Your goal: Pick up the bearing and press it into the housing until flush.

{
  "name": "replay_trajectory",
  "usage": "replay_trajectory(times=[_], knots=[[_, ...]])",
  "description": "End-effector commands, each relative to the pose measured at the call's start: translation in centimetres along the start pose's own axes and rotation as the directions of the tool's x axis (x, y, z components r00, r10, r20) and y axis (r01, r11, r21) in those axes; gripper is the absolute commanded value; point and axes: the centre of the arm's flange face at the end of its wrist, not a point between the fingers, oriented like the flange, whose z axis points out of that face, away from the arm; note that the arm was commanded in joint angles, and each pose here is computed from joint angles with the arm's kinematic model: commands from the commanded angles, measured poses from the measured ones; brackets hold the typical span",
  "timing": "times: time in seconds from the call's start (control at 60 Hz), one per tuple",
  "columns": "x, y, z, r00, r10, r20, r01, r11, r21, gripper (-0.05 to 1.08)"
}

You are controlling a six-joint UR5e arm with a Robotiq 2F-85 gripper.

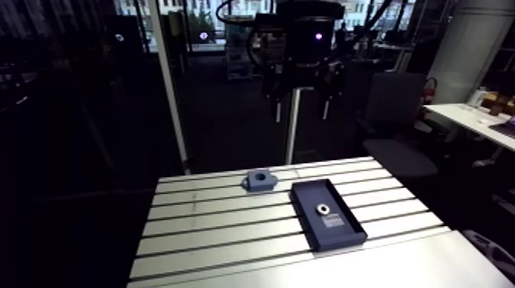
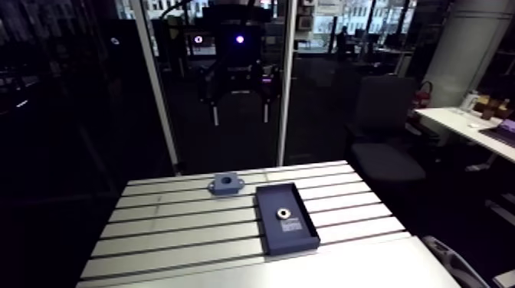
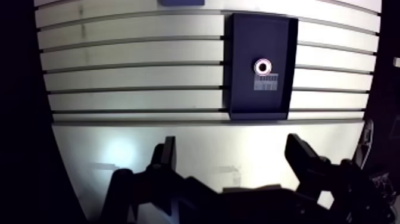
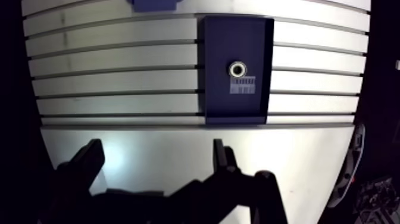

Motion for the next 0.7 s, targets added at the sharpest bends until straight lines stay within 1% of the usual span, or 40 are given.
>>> replay_trajectory(times=[0.017, 0.067, 0.117, 0.167, 0.25, 0.3, 0.367, 0.467, 0.617, 0.683, 0.7], knots=[[1.1, 6.1, 4.4, 1.0, -0.013, -0.025, 0.013, 1.0, -0.002, 0.01], [1.2, 6.6, 5.2, 1.0, -0.012, -0.028, 0.012, 1.0, -0.002, 0.01], [1.5, 7.2, 7.0, 0.999, -0.018, -0.027, 0.018, 1.0, -0.002, 0.01], [1.6, 7.4, 7.9, 0.999, -0.021, -0.027, 0.021, 1.0, -0.004, 0.01], [1.7, 7.6, 9.5, 0.998, -0.035, -0.052, 0.034, 0.999, -0.014, 0.01], [1.9, 7.6, 10.5, 0.997, -0.041, -0.063, 0.04, 0.999, -0.017, 0.01], [2.0, 7.8, 11.3, 0.997, -0.042, -0.061, 0.041, 0.999, -0.016, 0.01], [1.9, 9.2, 12.9, 0.998, -0.016, -0.053, 0.016, 1.0, -0.011, 0.01], [2.0, 9.2, 14.4, 0.997, -0.02, -0.074, 0.018, 1.0, -0.02, 0.01], [2.1, 9.3, 15.0, 0.997, -0.02, -0.073, 0.019, 1.0, -0.021, 0.01], [2.1, 9.4, 15.2, 0.997, -0.02, -0.071, 0.019, 1.0, -0.019, 0.01]])
